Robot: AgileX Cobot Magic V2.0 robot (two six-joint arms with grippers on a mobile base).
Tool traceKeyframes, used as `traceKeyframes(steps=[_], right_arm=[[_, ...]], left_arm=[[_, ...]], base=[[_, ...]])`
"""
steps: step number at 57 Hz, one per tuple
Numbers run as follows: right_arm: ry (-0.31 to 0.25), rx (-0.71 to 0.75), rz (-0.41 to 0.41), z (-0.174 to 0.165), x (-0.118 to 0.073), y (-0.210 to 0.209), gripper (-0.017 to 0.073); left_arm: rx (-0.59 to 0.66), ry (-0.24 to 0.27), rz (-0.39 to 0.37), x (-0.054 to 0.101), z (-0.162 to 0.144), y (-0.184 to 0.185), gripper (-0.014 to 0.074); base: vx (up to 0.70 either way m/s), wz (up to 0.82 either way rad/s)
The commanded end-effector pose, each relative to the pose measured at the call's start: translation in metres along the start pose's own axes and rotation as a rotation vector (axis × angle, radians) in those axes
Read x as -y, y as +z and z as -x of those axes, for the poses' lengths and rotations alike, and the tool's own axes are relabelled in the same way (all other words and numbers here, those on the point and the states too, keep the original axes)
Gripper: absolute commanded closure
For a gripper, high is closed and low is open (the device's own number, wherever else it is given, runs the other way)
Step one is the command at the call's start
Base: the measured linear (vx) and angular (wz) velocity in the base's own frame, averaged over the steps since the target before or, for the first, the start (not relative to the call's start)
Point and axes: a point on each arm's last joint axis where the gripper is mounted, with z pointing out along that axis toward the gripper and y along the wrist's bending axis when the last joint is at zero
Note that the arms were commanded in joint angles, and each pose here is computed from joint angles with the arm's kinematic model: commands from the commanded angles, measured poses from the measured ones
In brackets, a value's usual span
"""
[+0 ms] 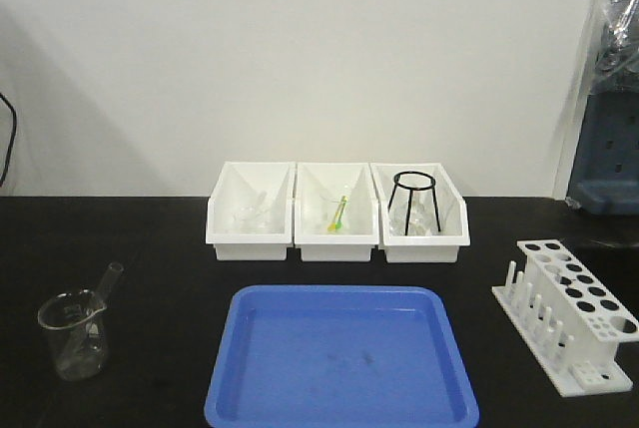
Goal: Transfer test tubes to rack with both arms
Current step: 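Drive the base up to the bench facing the beaker and tray, then reach the left gripper to the glass test tube in the beaker and grasp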
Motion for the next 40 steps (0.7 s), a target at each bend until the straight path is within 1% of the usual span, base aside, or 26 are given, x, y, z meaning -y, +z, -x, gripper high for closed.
traceKeyframes(steps=[1, 22, 40], right_arm=[[-0.013, 0.077, -0.003, 0.0041, 0.0001, -0.0002, 0.0567], [-0.013, 0.077, -0.003, 0.0041, 0.0001, -0.0002, 0.0567], [-0.013, 0.077, -0.003, 0.0041, 0.0001, -0.0002, 0.0567]], left_arm=[[0.066, -0.012, -0.004, 0.0, -0.0009, 0.0016, 0.0611], [0.066, -0.012, -0.004, 0.0, -0.0009, 0.0016, 0.0611], [0.066, -0.012, -0.004, 0.0, -0.0009, 0.0016, 0.0611]], base=[[0.35, 0.03], [0.3, 0.02], [0.14, -0.02]])
